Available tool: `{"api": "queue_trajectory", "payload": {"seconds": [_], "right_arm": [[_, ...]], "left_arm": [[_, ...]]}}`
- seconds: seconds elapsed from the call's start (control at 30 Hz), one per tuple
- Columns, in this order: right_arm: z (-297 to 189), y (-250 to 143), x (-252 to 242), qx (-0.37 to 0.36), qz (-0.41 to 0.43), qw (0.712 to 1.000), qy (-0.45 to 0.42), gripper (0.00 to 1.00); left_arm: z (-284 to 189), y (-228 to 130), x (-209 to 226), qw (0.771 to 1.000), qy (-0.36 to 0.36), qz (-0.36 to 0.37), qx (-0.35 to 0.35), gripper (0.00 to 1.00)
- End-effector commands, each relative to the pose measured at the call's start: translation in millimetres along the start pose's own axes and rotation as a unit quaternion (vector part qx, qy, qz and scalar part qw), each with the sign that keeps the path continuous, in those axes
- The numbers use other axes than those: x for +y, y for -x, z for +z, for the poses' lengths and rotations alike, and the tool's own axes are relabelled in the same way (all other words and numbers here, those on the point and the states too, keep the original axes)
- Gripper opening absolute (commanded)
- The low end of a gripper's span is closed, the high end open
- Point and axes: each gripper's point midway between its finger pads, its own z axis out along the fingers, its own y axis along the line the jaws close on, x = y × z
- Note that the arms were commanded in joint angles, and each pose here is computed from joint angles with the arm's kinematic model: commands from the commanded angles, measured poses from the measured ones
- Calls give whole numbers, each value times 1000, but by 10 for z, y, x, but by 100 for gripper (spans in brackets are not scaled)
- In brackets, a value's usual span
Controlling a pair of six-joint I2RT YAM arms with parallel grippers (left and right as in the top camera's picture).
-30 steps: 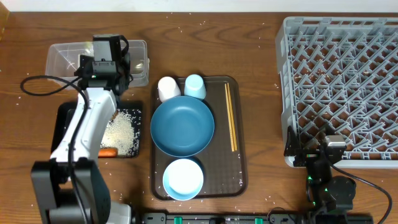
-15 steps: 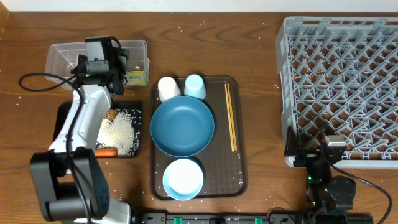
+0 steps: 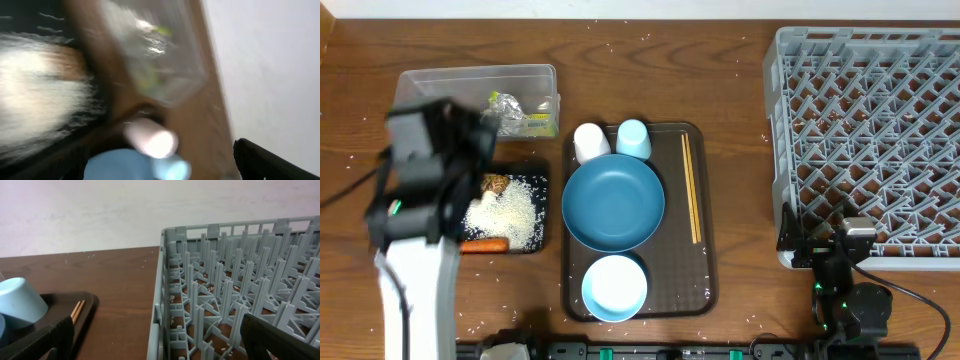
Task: Sort waste into correct bins and load items into the dishwasher rack
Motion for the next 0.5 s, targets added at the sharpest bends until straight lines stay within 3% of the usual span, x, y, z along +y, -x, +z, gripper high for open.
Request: {"api": "queue_trajectory", "payload": {"seconds": [0.0,0.1,0.27,0.37,0.47], "right_arm": [[0,-15,15,2,-3,1000,3,99],[0,-14,15,2,-3,1000,3,99],[0,10,29,-3,-1,1000,7,99],[-18,67,254,-6,76,994,72,99],[-150,10,710,54,230,951,202,99]], "left_arm": [[-317,338,536,992,85,-2,-91,99],[-587,363,1031,981,160,-37,-106,98],[-855,283,1485,965,227,-80,-102,98],[-911,217,1610,959,252,-88,-91,98],[-910,212,1617,959,255,-87,-89,98]]}}
